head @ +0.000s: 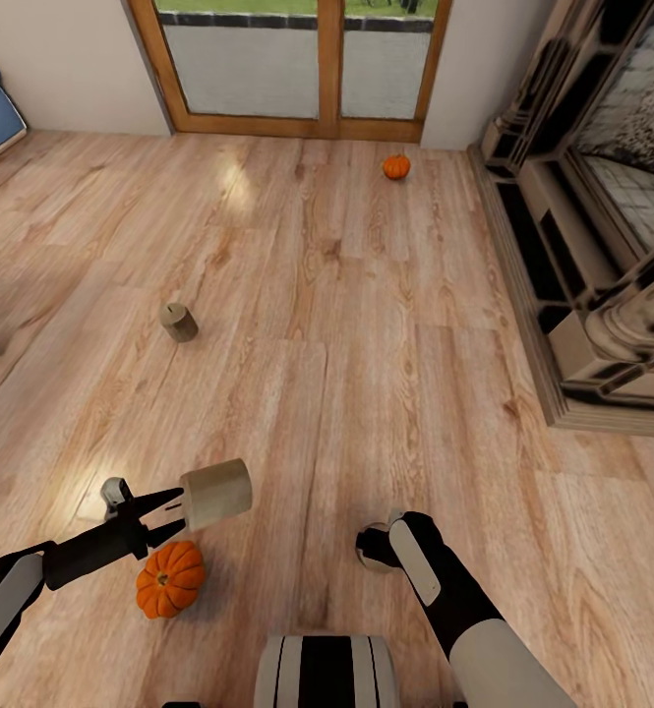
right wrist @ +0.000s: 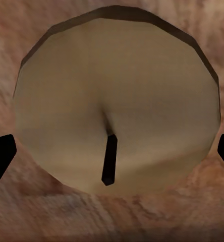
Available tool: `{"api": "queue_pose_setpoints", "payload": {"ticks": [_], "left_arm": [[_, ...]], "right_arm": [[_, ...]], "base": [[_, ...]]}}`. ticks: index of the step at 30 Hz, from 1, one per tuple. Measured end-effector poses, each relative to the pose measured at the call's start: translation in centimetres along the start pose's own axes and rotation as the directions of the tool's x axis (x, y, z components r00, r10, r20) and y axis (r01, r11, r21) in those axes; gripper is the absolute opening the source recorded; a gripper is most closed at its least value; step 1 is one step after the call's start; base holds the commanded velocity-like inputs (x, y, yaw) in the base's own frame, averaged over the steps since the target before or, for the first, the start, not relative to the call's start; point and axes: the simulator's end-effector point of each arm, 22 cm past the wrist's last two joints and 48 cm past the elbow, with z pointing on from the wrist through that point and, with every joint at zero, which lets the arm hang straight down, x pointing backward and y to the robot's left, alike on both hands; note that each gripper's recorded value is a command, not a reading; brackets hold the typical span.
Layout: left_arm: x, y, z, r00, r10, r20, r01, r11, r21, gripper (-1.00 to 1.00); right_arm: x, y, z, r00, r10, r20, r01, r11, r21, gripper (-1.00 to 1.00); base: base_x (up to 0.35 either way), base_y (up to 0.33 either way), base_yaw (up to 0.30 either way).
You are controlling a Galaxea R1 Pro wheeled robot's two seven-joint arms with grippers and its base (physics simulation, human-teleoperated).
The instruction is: Place each of the two pumpkins and all three candles from the living room inside a cabinet in the living room (use any cabinet), then make sure every cabinet is closed, and position the cauldron so it is next to a table in the living room.
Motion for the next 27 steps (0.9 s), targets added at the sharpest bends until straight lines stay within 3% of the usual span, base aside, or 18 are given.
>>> {"api": "queue_pose_setpoints", "payload": {"ticks": [17,18,27], "left_arm": [[0.1,1.3,0.1,1.000,-0.021,-0.002,0.021,1.000,-0.012,-1.00],[0.1,1.3,0.1,1.000,-0.021,-0.003,0.021,1.000,-0.013,-1.00],[0.1,1.3,0.1,1.000,-0.021,-0.002,0.021,1.000,-0.012,-1.00]], "right_arm": [[0.8,-0.3,1.1,1.000,0.002,-0.024,-0.002,1.000,0.006,1.00],[0.8,-0.3,1.1,1.000,0.002,-0.024,-0.002,1.000,0.006,-1.00],[0.8,-0.3,1.1,1.000,0.002,-0.024,-0.002,1.000,0.006,-1.00]], "base": [[0.000,0.000,0.000],[0.000,0.000,0.000],[0.000,0.000,0.000]]}}
